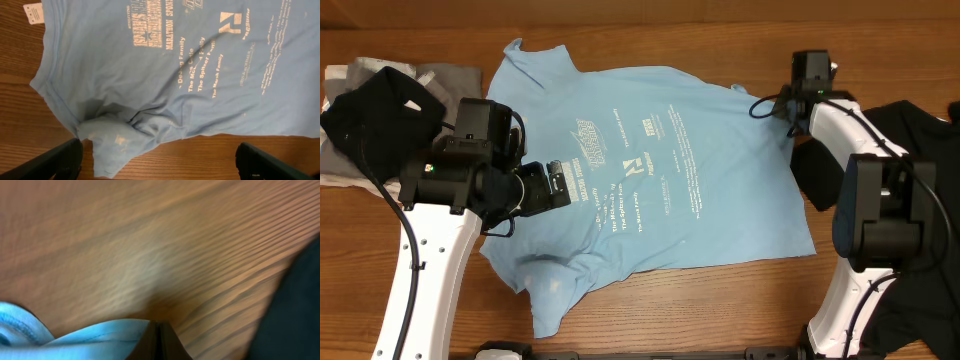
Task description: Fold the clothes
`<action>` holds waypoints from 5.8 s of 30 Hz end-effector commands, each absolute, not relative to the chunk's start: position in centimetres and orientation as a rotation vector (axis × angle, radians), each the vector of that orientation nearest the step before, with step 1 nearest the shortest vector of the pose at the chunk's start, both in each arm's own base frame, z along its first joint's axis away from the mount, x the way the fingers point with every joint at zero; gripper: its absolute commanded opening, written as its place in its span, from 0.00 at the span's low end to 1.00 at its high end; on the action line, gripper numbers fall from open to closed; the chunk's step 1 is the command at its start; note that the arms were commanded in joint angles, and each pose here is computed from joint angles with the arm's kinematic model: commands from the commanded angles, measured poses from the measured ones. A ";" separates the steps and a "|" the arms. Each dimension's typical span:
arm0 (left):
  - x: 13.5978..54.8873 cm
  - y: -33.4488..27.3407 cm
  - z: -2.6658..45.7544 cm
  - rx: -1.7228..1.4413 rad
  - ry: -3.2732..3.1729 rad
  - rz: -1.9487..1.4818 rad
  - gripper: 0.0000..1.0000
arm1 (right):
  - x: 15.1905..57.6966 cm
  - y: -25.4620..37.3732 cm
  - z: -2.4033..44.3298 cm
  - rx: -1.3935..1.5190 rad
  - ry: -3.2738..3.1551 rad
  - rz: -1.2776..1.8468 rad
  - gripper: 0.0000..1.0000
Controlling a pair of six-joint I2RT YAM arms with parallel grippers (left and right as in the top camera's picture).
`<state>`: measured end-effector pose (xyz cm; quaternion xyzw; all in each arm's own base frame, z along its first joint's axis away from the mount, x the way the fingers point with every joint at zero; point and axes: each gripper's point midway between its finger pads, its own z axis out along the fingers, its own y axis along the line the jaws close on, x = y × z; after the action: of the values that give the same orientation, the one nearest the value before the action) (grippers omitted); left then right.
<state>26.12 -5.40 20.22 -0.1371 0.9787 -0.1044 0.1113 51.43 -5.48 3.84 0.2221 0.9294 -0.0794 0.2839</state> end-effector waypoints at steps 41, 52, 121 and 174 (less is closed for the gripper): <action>26.9 -6.1 20.8 -0.343 2.832 -0.358 1.00 | 56.2 5.8 5.6 0.335 2.480 0.132 0.85; 26.8 -6.1 20.8 -0.343 2.832 -0.358 1.00 | 56.2 5.9 3.9 0.356 2.501 0.145 0.81; 26.3 -5.9 20.6 -0.349 2.856 -0.347 1.00 | 58.9 5.2 2.2 0.469 2.445 0.117 0.72; 26.4 -5.5 20.5 -0.355 2.851 -0.310 1.00 | 62.5 3.0 6.0 0.556 2.270 0.009 0.04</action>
<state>26.50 -5.68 20.38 -0.1352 0.9772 -0.1133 0.1180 61.62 4.45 5.34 0.1941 0.9084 0.0313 0.3690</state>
